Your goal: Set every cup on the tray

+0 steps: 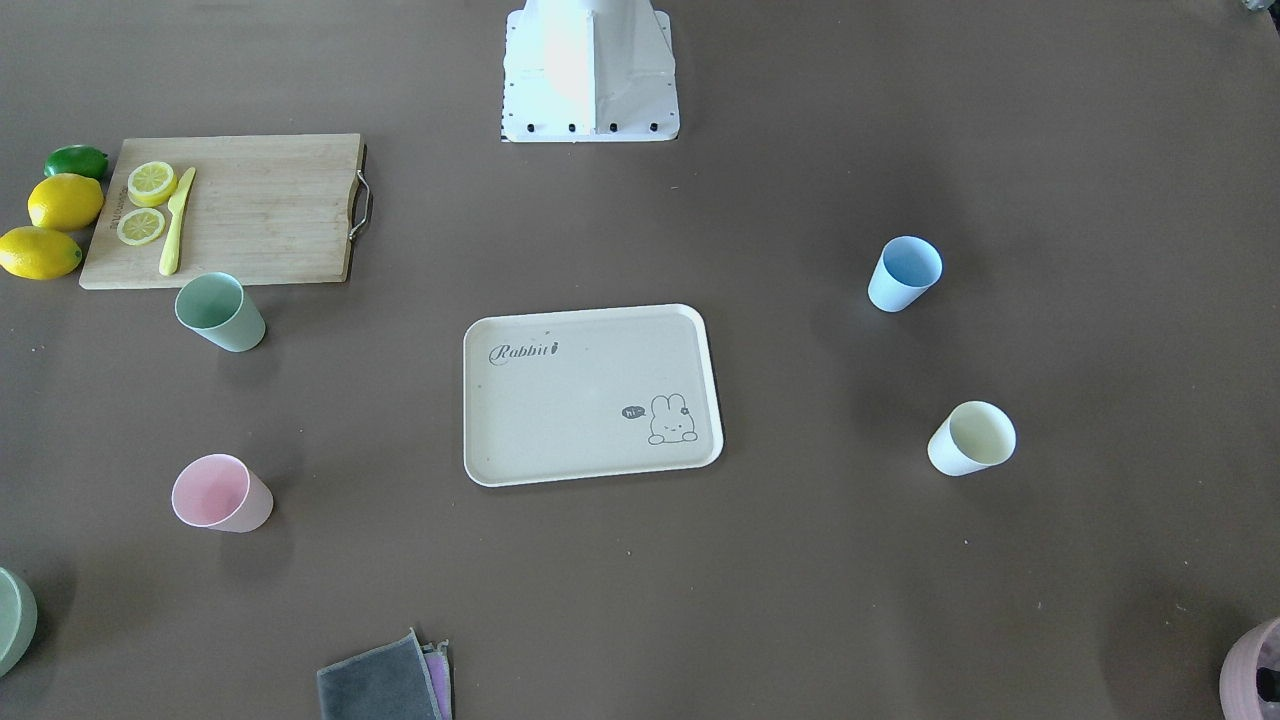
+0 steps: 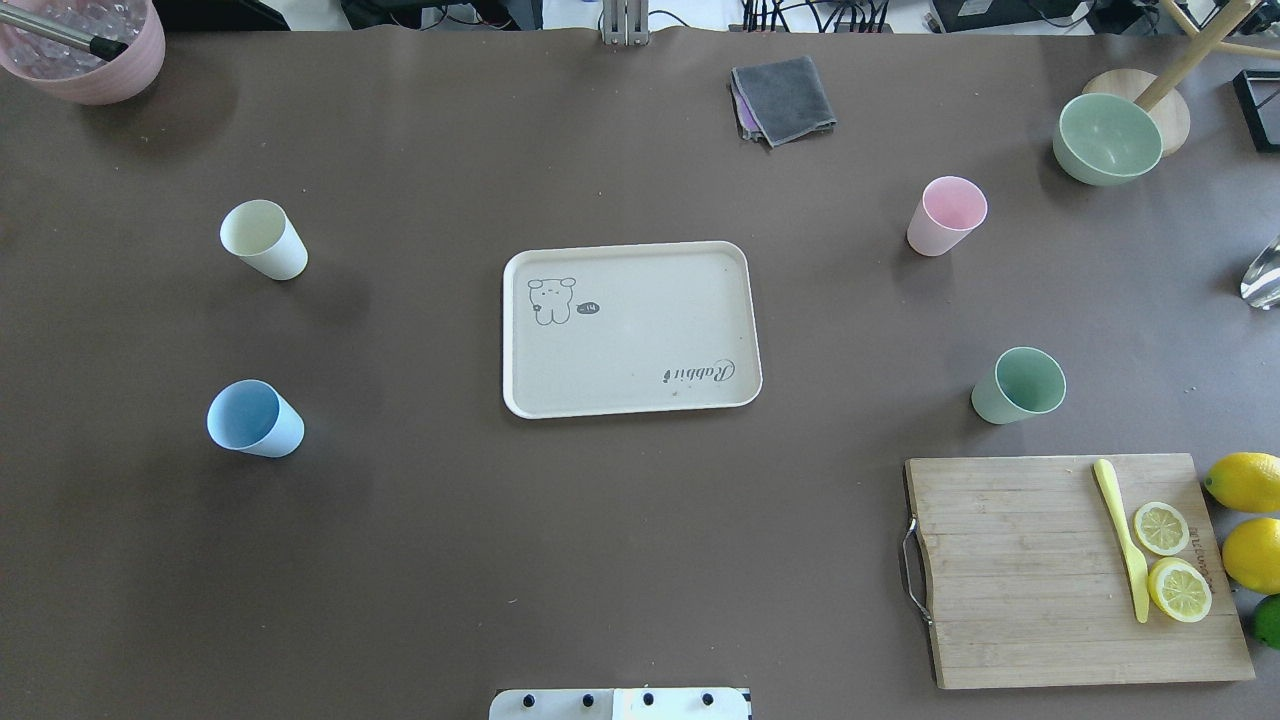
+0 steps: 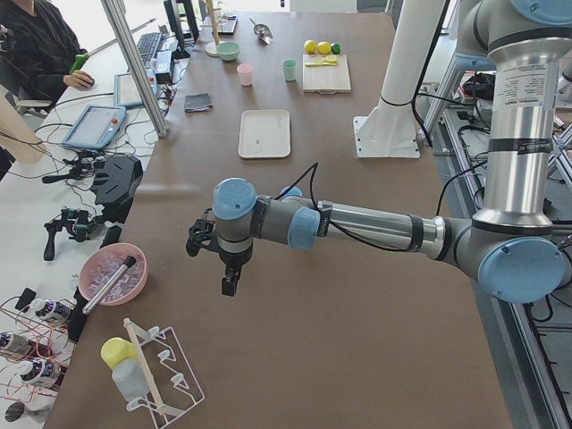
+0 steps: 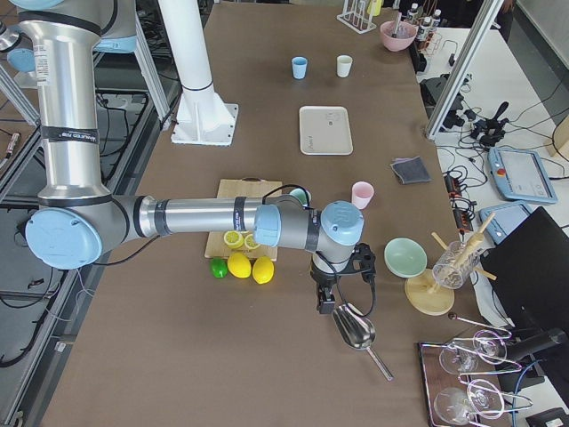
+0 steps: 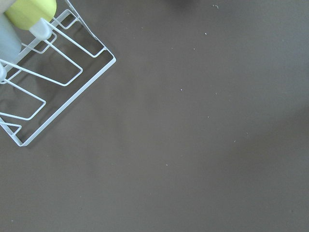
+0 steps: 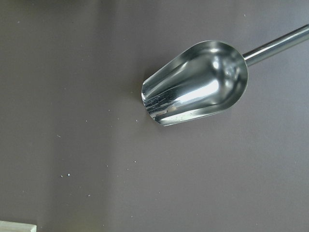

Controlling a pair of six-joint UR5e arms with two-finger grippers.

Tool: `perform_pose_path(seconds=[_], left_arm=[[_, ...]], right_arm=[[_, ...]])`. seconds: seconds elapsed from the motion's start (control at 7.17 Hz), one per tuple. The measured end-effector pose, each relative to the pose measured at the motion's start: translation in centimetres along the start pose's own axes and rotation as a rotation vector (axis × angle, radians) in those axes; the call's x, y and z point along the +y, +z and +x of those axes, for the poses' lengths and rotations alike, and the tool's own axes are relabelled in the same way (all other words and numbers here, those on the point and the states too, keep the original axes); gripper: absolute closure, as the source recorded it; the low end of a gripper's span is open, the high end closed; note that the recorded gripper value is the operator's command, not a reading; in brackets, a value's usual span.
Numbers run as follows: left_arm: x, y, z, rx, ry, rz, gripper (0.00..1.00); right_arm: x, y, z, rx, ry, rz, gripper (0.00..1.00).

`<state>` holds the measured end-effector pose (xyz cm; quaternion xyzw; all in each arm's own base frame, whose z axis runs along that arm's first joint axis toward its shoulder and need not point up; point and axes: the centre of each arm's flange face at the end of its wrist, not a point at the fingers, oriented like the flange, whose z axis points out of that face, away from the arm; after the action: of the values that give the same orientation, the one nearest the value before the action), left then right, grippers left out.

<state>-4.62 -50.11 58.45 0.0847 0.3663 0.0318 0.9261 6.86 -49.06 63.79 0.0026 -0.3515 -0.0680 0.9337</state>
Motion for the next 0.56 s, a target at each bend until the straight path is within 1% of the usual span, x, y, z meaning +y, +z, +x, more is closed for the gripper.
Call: perform_pose_path(seconds=[0.56], left_arm=[[0.24, 0.23, -0.22, 0.0, -0.005, -0.005, 0.02]], right_arm=[[-0.11, -0.17, -0.15, -0.001, -0.003, 0.004, 0.0]])
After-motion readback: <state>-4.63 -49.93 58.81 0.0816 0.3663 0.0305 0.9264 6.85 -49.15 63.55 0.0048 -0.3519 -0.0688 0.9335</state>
